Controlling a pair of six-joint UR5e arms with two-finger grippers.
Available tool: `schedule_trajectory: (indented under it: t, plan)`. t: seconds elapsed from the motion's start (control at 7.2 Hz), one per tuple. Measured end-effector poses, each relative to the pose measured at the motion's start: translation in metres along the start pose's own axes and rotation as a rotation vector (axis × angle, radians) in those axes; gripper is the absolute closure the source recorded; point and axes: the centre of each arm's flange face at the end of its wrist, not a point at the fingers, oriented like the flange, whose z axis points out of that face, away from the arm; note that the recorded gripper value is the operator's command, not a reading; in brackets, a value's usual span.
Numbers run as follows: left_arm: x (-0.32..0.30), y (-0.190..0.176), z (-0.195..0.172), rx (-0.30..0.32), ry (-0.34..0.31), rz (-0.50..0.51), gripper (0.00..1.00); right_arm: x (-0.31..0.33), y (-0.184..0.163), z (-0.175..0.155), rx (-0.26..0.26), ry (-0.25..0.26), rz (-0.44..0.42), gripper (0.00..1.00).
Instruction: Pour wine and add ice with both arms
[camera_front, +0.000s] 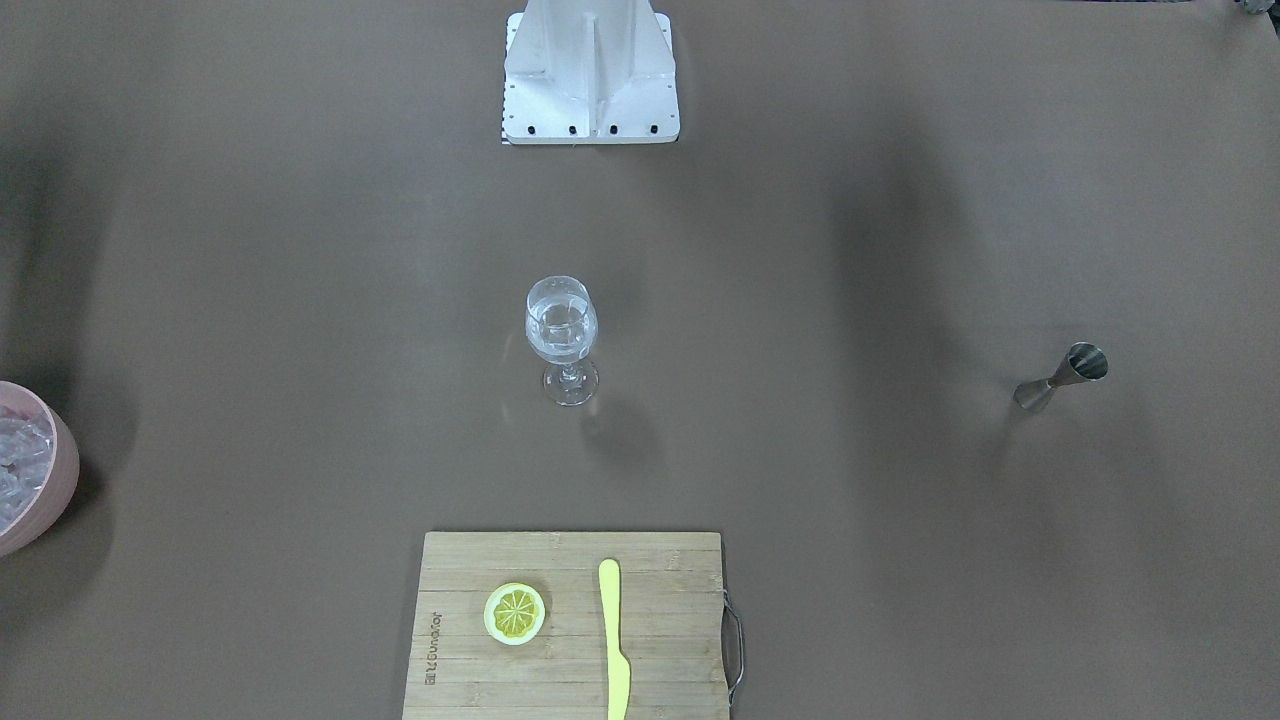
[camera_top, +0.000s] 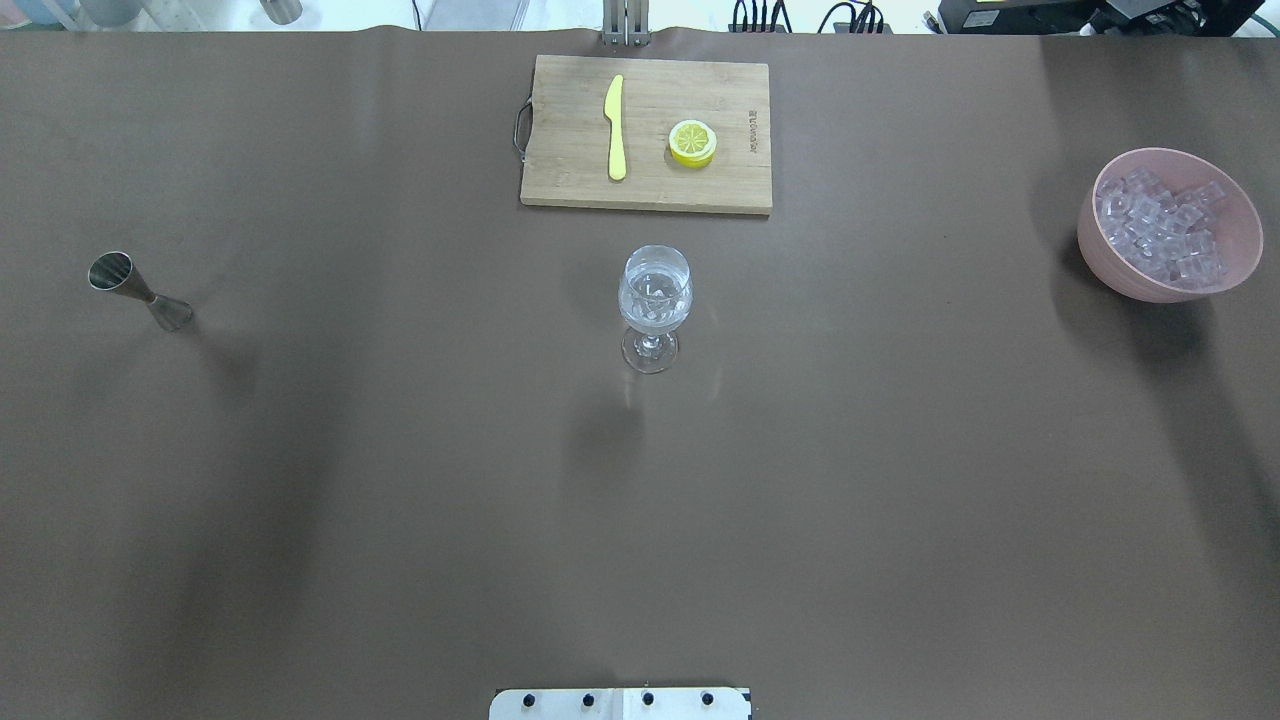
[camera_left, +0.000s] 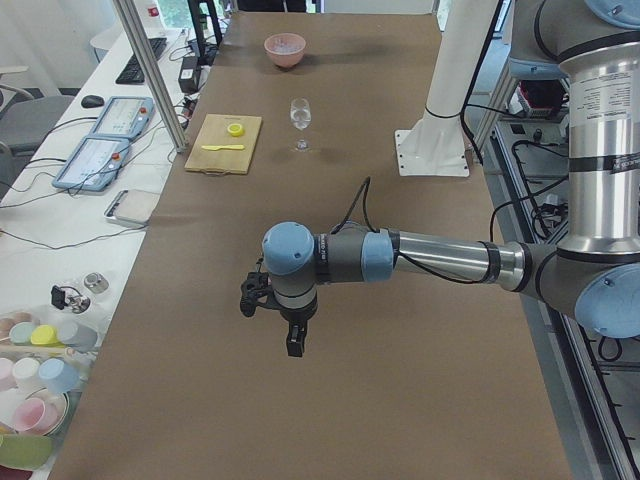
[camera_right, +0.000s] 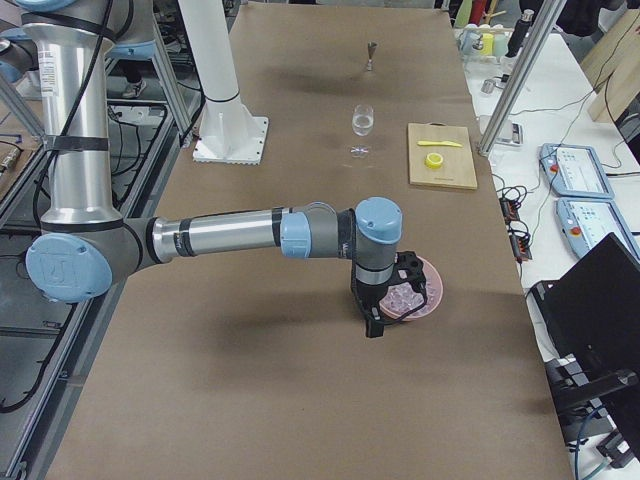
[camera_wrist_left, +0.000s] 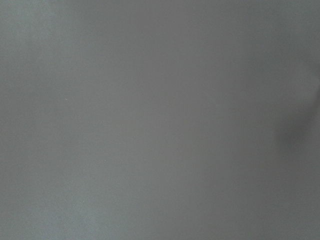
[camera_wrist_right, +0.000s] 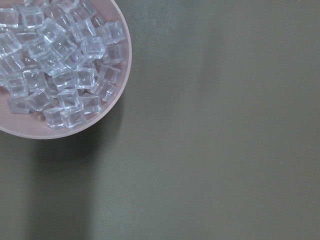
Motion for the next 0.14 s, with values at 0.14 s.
schedule_trajectory:
  t: [0.14]
  plan:
    - [0.0000,-0.0006,0.0003,-0.001,0.000,-0.001,0.01,-0.0001,0.0001,0.0003,0.000,-0.001,-0.001,0.00]
